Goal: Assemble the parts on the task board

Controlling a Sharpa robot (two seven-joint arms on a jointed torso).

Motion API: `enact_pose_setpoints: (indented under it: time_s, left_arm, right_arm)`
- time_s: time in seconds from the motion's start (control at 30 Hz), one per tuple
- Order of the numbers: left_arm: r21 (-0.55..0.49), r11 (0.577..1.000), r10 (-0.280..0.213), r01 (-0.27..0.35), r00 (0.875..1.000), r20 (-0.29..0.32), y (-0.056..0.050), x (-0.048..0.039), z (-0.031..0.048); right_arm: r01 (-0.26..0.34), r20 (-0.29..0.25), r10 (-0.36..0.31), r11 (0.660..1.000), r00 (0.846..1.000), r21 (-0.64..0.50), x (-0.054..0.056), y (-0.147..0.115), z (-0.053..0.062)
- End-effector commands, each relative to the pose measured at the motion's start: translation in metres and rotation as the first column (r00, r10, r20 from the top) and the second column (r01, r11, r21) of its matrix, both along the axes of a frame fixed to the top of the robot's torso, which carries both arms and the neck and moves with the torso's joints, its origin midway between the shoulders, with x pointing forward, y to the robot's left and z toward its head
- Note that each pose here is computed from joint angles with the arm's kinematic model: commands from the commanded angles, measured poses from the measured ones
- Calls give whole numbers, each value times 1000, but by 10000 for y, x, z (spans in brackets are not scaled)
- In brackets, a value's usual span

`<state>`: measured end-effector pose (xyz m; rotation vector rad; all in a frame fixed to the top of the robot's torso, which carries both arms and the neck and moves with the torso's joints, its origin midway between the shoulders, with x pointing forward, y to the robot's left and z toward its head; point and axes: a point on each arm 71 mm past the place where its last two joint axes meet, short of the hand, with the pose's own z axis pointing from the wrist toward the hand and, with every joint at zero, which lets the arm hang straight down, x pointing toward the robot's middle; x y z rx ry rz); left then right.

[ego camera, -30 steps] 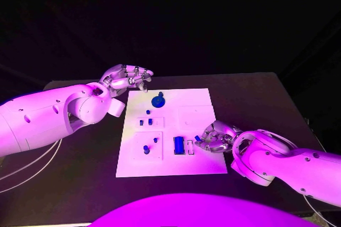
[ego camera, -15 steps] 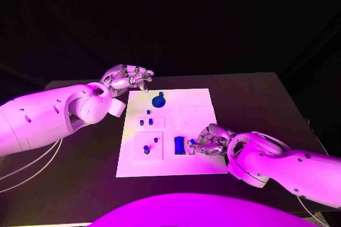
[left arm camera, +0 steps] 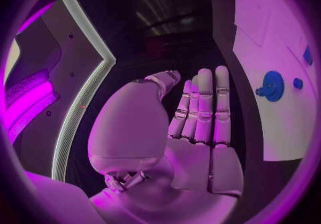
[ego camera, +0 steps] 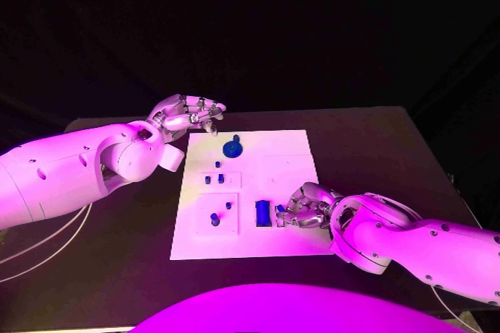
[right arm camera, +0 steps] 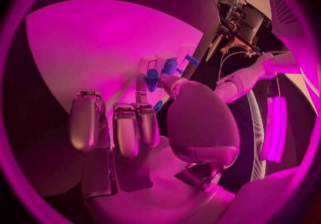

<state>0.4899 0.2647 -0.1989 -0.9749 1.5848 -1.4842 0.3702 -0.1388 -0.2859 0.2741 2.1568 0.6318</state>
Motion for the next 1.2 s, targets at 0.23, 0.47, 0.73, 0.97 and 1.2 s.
enact_pose_setpoints:
  time_s: [0.23,0.47,0.73,0.97,1.2]
  left_arm:
    - [-6,1000,-19,19,1000,6,-23,-6,10]
    - [-6,1000,-19,19,1000,6,-22,-5,10]
    - [-4,1000,-17,17,1000,6,-15,-5,9]
    - [-3,1000,-16,16,1000,5,-9,-5,9]
    - [0,1000,-11,11,1000,4,10,-6,8]
  right_arm:
    - [-20,-10,20,1000,1000,-2,2,25,-30]
    - [-23,-25,23,1000,999,13,-15,62,-28]
    - [-19,-28,20,1000,999,15,-14,56,-31]
    - [-20,-22,21,1000,1000,18,-25,40,-18]
    - [-14,-16,14,999,1000,39,-49,-30,-1]
